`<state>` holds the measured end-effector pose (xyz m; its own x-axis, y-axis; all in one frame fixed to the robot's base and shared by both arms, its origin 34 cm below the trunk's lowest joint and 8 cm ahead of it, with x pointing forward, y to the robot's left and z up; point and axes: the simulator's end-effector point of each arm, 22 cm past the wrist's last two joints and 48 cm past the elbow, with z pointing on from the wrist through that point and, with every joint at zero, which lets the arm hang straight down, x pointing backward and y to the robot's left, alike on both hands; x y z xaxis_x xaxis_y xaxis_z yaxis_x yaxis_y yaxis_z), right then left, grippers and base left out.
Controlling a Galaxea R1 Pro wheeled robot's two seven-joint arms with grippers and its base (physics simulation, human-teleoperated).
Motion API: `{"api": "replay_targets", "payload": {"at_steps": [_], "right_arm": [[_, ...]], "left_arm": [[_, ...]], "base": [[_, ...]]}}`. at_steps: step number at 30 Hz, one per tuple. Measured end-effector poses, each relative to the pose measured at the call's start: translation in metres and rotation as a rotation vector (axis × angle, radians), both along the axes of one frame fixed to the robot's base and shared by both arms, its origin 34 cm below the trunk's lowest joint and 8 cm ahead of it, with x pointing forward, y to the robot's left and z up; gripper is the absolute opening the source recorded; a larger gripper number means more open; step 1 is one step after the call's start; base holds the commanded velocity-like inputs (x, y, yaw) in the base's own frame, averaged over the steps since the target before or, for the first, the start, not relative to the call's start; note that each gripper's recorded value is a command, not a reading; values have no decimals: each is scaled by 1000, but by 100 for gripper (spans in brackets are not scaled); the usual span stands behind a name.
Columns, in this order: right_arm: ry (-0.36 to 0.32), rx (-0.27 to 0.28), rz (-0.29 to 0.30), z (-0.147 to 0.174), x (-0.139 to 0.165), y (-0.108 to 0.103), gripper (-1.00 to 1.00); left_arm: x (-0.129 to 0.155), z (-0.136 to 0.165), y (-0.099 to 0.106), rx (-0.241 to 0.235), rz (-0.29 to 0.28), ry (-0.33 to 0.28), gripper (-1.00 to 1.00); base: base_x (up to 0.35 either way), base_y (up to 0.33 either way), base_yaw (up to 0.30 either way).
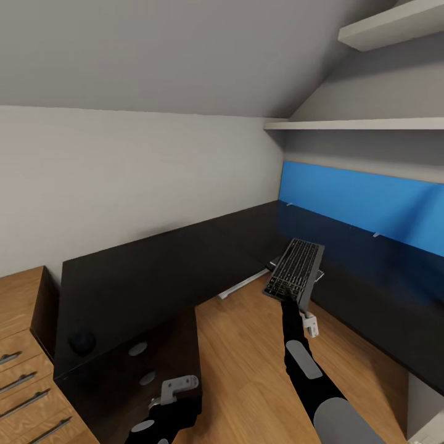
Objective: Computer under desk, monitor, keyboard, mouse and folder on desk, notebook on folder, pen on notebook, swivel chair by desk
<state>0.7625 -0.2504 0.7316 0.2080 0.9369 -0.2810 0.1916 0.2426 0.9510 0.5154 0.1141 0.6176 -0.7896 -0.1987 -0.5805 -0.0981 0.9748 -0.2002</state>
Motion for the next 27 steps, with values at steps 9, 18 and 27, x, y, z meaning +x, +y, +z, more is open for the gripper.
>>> {"api": "replay_targets", "payload": {"at_steps": [9, 18, 27], "right_arm": [[-8, -11, 4, 3, 1, 1, -100], [-21, -12, 8, 21, 4, 2, -100], [-117, 23, 41, 81, 10, 7, -100]], "left_arm": [[0, 0, 0, 0, 0, 1, 100], [1, 11, 0, 0, 0, 1, 100], [-1, 22, -1, 5, -4, 16, 100]], "base": [[0, 0, 0], [0, 0, 0], [0, 0, 0]]}}
